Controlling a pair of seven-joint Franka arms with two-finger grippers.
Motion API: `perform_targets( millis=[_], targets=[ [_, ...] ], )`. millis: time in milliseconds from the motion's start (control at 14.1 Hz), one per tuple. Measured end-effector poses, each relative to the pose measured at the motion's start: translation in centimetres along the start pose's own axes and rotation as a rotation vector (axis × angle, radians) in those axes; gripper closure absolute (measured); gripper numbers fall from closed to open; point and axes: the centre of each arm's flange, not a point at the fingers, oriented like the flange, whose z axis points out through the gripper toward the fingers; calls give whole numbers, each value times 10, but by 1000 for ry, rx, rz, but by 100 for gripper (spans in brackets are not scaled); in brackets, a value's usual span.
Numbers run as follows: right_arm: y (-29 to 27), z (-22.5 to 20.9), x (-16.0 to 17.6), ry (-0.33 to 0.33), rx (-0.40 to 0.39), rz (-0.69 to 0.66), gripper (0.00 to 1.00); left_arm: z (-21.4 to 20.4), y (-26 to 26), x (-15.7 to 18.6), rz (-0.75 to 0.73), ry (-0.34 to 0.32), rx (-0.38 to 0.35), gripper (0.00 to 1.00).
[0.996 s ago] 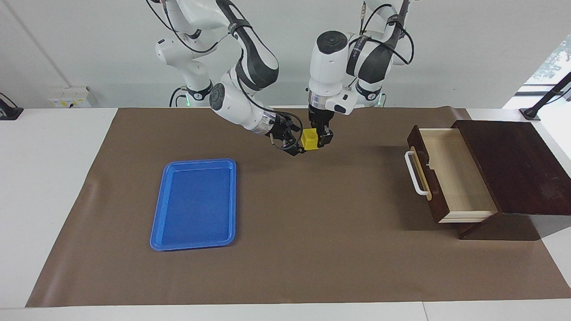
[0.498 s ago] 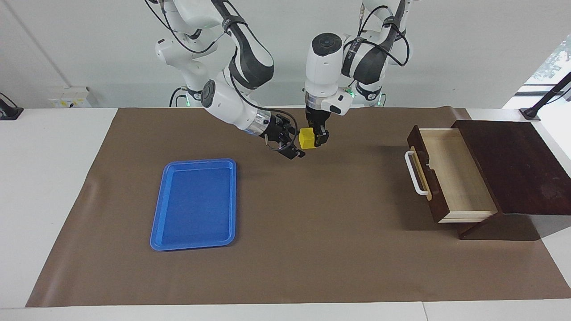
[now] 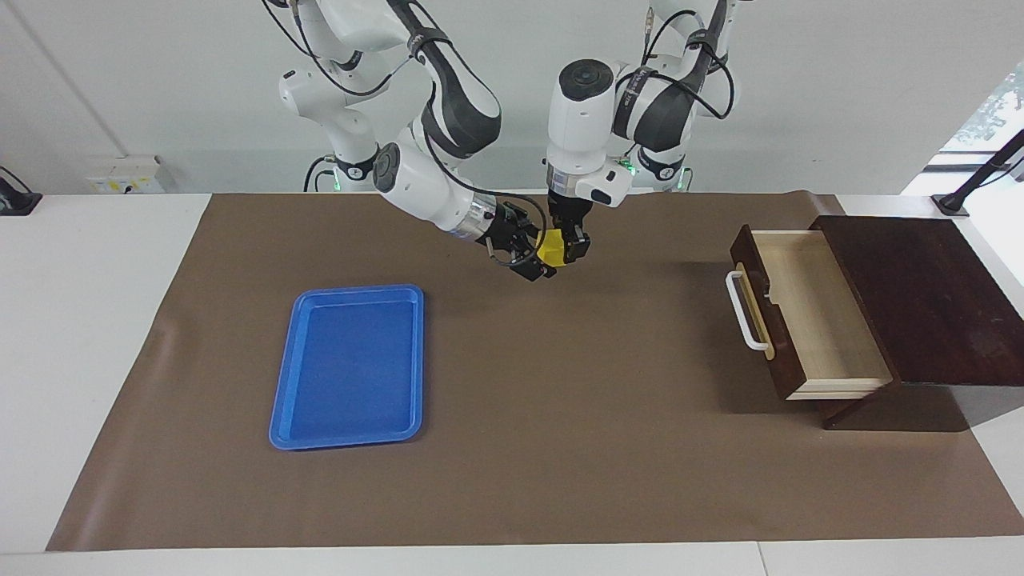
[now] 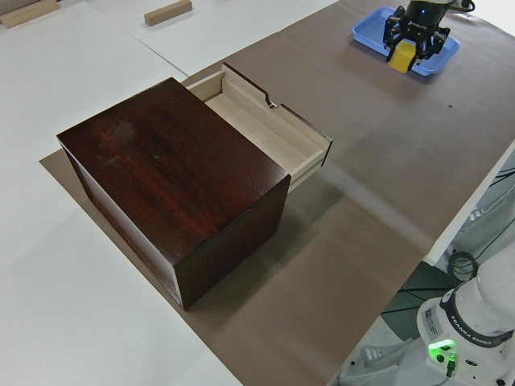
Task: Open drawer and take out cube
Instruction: 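Grasp the yellow cube with the right gripper from the left gripper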
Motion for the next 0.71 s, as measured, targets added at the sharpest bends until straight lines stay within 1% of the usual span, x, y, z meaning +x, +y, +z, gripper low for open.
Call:
perform_targets(
  millis=[356, 498, 569, 640, 711],
  targets=[
    [-2, -2, 3, 1, 4, 4, 0, 0, 0, 0, 0, 0, 0, 44],
    [-2, -2, 3, 1, 4, 5, 4, 0, 0, 0, 0, 0, 0, 44],
    [-2, -2, 3, 1, 4, 5, 4, 0, 0, 0, 0, 0, 0, 44],
    [-2, -2, 3, 1, 4, 5, 11, 0, 0, 0, 0, 0, 0, 44],
    [-2, -2, 3, 1, 4, 5, 22, 0, 0, 0, 0, 0, 0, 44]
  ],
)
